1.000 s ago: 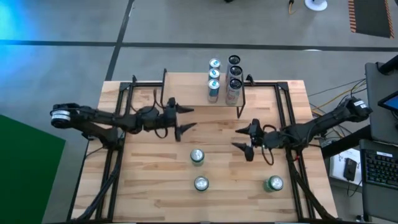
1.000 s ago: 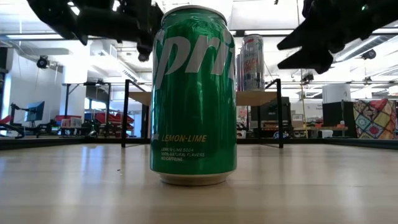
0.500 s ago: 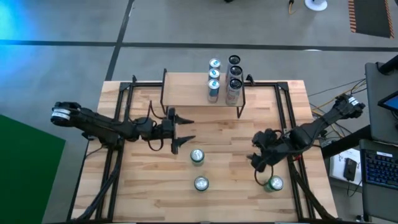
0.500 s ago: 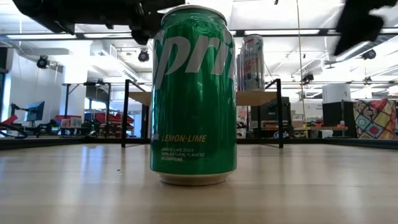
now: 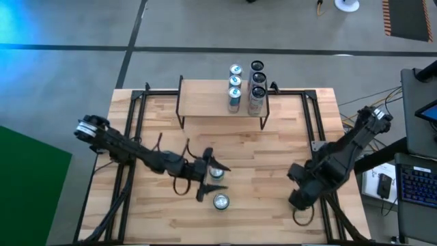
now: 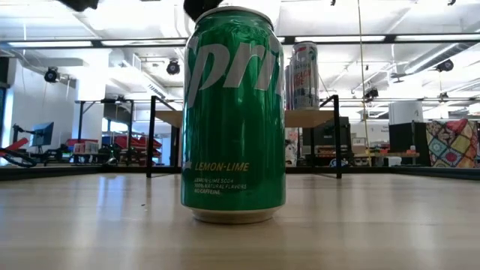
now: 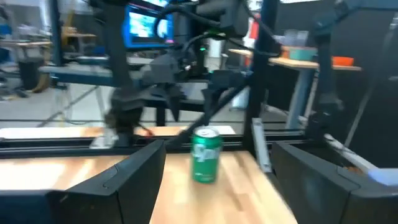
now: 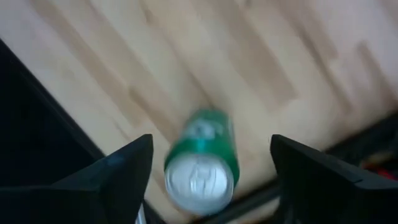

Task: Place canned beverage on shelf
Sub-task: Put the bottom right green soda can on the shelf

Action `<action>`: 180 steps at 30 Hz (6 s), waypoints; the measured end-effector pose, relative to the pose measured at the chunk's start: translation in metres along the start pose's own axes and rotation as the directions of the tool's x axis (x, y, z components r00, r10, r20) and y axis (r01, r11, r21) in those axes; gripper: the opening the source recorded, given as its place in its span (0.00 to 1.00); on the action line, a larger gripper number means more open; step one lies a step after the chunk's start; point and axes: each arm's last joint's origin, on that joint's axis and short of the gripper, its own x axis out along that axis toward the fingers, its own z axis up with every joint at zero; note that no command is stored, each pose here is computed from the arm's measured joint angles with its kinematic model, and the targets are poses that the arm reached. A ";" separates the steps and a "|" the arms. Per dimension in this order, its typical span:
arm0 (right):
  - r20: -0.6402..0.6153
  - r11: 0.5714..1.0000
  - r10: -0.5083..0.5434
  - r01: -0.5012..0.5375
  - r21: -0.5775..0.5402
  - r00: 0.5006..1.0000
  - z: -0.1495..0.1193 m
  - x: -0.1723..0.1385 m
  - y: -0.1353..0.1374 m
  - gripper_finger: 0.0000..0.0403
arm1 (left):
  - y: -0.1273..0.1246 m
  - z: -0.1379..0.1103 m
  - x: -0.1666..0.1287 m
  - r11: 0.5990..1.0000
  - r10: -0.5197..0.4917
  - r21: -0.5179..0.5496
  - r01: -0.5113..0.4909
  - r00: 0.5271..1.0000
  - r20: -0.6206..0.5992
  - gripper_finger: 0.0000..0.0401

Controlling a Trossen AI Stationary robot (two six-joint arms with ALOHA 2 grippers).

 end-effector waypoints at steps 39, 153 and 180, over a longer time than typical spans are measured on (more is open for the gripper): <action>-0.052 0.987 -0.114 0.107 -0.119 0.992 -0.046 0.066 0.015 0.73 | -0.070 -0.038 -0.001 0.957 0.283 -0.047 -0.286 0.957 -0.062 0.70; 0.318 0.396 0.237 0.207 -0.895 0.918 0.125 -0.018 0.081 0.77 | 0.049 -0.029 0.083 0.931 -0.366 -0.124 0.344 0.888 -0.278 0.92; 0.352 0.571 0.105 0.233 -0.787 0.930 0.122 -0.021 0.070 0.85 | 0.053 -0.033 0.082 0.966 -0.260 -0.087 0.245 0.912 -0.317 0.77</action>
